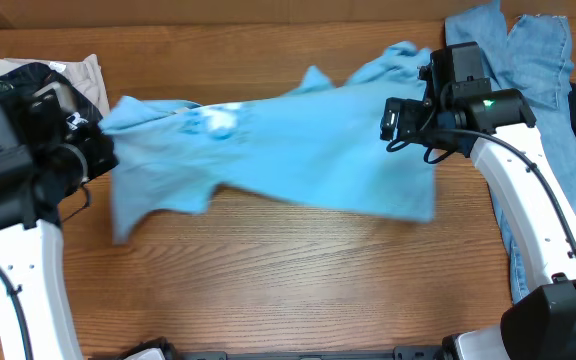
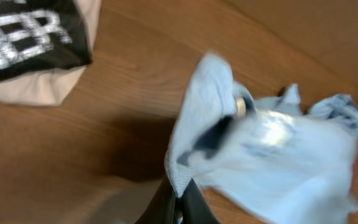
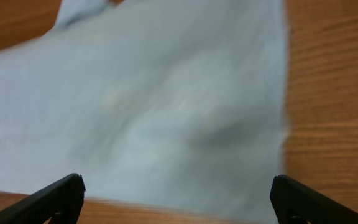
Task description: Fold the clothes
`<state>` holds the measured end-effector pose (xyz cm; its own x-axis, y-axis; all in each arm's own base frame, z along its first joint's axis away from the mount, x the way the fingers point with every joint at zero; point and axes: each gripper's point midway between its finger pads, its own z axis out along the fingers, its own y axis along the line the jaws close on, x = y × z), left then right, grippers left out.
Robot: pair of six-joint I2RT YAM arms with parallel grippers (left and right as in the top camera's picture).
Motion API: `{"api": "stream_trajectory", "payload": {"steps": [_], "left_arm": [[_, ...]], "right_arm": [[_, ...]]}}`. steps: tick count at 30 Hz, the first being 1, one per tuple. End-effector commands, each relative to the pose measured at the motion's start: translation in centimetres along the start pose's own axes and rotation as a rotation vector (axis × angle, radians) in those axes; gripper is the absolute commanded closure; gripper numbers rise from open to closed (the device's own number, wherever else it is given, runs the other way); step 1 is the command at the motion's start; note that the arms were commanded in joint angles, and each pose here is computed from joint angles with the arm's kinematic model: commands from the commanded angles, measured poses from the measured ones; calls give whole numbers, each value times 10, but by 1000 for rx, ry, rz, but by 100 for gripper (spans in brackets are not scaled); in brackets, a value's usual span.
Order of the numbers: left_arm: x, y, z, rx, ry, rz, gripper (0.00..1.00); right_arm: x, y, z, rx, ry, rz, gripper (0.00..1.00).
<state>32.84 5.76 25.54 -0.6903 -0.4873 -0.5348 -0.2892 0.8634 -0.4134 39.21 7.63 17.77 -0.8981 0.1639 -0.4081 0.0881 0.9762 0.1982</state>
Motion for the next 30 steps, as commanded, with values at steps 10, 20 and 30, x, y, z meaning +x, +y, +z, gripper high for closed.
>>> {"api": "stream_trajectory", "payload": {"steps": [10, 20, 30], "left_arm": [[28, 19, 17, -53, 131, 65, 96], [26, 28, 16, -105, 124, 68, 96], [24, 28, 17, -104, 116, 70, 95]], "right_arm": [[53, -18, 32, 66, 208, 37, 0], [151, -10, 57, -56, 531, 92, 2], [248, 10, 56, 1, 773, 75, 5]]}}
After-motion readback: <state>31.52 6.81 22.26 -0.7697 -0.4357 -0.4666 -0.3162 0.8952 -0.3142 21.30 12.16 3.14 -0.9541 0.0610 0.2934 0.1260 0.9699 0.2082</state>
